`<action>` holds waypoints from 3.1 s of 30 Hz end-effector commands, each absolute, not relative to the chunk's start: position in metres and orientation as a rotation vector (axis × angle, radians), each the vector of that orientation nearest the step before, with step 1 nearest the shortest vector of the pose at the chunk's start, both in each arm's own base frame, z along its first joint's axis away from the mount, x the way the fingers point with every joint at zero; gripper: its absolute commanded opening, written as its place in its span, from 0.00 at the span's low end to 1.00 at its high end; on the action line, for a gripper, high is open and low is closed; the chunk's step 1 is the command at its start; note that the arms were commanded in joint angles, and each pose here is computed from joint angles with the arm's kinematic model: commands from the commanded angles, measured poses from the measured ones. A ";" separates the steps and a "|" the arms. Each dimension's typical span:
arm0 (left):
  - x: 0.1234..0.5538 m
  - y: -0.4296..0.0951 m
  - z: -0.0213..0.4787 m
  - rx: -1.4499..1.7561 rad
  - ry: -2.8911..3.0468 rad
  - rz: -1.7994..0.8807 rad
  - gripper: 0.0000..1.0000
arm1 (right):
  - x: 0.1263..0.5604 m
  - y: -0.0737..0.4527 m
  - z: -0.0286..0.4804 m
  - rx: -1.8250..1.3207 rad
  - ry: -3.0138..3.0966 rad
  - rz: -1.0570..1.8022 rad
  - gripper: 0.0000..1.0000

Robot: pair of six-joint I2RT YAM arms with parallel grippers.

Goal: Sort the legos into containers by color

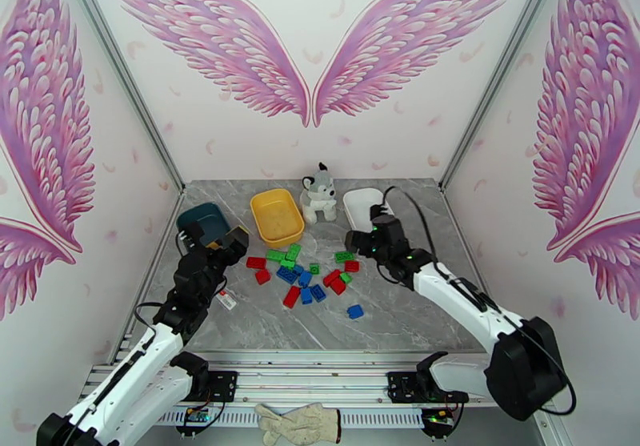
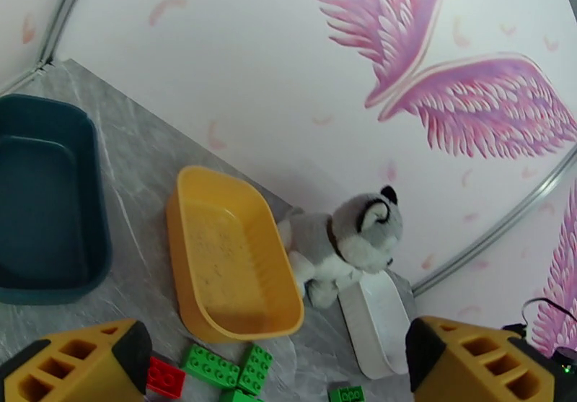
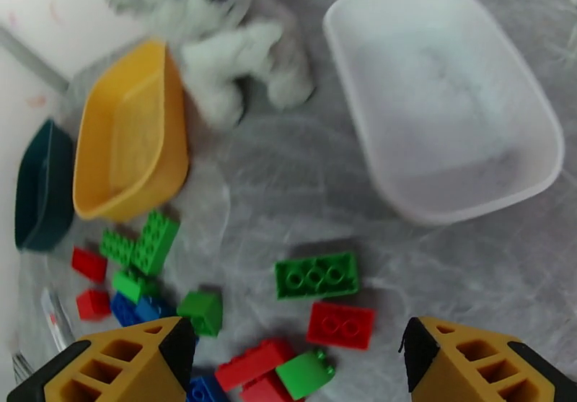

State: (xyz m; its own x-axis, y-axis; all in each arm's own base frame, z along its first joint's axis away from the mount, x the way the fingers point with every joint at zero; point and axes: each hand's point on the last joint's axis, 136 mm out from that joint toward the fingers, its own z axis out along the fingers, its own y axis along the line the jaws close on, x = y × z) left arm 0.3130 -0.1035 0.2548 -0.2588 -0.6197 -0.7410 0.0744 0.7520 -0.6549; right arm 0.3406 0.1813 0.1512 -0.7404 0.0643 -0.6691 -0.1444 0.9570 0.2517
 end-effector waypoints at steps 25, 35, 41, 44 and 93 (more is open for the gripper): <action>0.315 -0.199 0.157 -0.146 2.117 -0.819 0.99 | 0.219 0.202 0.106 -0.245 2.603 0.368 0.78; 0.296 -0.239 0.166 -0.043 2.099 -0.910 0.99 | 0.197 0.174 0.078 -0.133 2.723 0.256 0.87; 0.290 -0.235 0.179 -0.050 2.051 -0.926 0.99 | 0.191 0.169 0.047 -0.098 2.813 0.180 0.83; 0.286 -0.235 0.185 -0.049 2.030 -0.939 0.99 | 0.191 0.164 0.039 -0.103 2.830 0.120 0.82; 0.285 -0.277 0.151 0.043 2.143 -0.979 0.99 | 0.241 0.152 0.015 -0.027 2.919 0.094 0.50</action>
State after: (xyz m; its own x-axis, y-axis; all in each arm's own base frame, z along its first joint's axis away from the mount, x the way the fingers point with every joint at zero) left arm 0.2807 -0.2616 0.1354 -0.7153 -0.2638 -0.6471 0.2833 0.7370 -0.6137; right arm 0.2238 0.1462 0.0132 -0.9829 -0.0321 -0.1815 -0.0382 0.9988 0.0300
